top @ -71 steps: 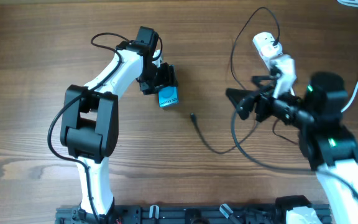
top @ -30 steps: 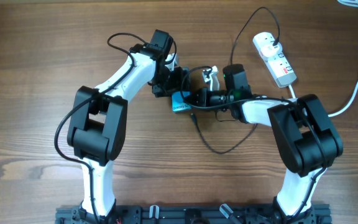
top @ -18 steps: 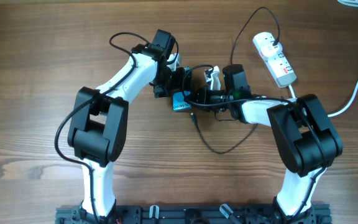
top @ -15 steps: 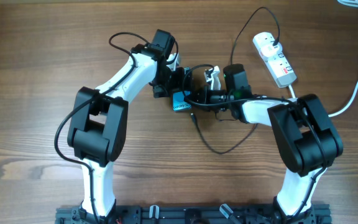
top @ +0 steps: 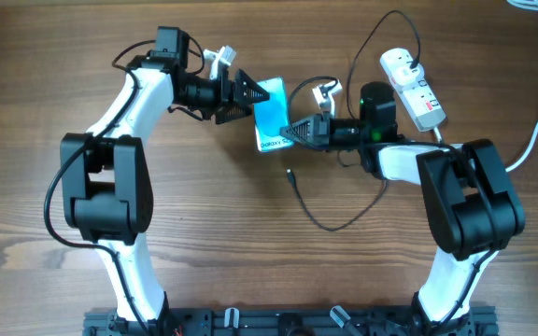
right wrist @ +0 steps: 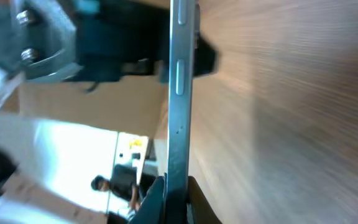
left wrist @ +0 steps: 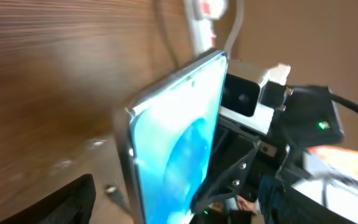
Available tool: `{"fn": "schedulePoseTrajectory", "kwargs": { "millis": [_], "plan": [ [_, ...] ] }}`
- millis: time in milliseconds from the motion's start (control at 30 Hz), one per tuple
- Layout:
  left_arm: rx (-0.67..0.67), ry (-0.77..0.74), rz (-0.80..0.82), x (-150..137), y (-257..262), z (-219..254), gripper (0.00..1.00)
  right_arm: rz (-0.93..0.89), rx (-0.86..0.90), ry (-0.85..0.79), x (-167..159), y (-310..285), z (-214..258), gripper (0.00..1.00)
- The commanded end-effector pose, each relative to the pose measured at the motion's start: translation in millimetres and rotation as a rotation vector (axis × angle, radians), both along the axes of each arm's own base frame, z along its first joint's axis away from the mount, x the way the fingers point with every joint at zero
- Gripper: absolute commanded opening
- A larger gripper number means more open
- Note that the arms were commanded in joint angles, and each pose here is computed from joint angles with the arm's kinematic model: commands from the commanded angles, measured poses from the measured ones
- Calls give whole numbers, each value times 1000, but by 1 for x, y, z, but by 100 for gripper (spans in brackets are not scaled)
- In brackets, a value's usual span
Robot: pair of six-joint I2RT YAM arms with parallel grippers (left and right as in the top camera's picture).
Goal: Plug charger to phone and switch on socket
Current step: 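Grasp the phone's side edge with the right gripper beside the left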
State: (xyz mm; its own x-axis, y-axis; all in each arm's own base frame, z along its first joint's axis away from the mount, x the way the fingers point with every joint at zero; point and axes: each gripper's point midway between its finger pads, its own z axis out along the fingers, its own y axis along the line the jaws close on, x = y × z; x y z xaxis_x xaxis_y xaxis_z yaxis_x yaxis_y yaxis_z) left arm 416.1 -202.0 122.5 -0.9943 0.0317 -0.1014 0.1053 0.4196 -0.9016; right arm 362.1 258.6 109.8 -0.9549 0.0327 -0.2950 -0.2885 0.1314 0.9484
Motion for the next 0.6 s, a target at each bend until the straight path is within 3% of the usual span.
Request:
{"fn": "schedulePoseTrajectory", "kwargs": {
  "millis": [0,200,433,567],
  "plan": [
    [-158,-99,-81,-11,-12,39,83,143,95,42,-20,3,31,4],
    [-447,-121,-166,-22,-18,88,69,130,129,16,-17,3,52,4],
    [-446,-127,-168,-22,-19,88,65,41,118,89,-2,5,43,4],
    [-423,-134,-167,-22,-21,84,40,-30,120,85,9,9,43,4]
  ]
}}
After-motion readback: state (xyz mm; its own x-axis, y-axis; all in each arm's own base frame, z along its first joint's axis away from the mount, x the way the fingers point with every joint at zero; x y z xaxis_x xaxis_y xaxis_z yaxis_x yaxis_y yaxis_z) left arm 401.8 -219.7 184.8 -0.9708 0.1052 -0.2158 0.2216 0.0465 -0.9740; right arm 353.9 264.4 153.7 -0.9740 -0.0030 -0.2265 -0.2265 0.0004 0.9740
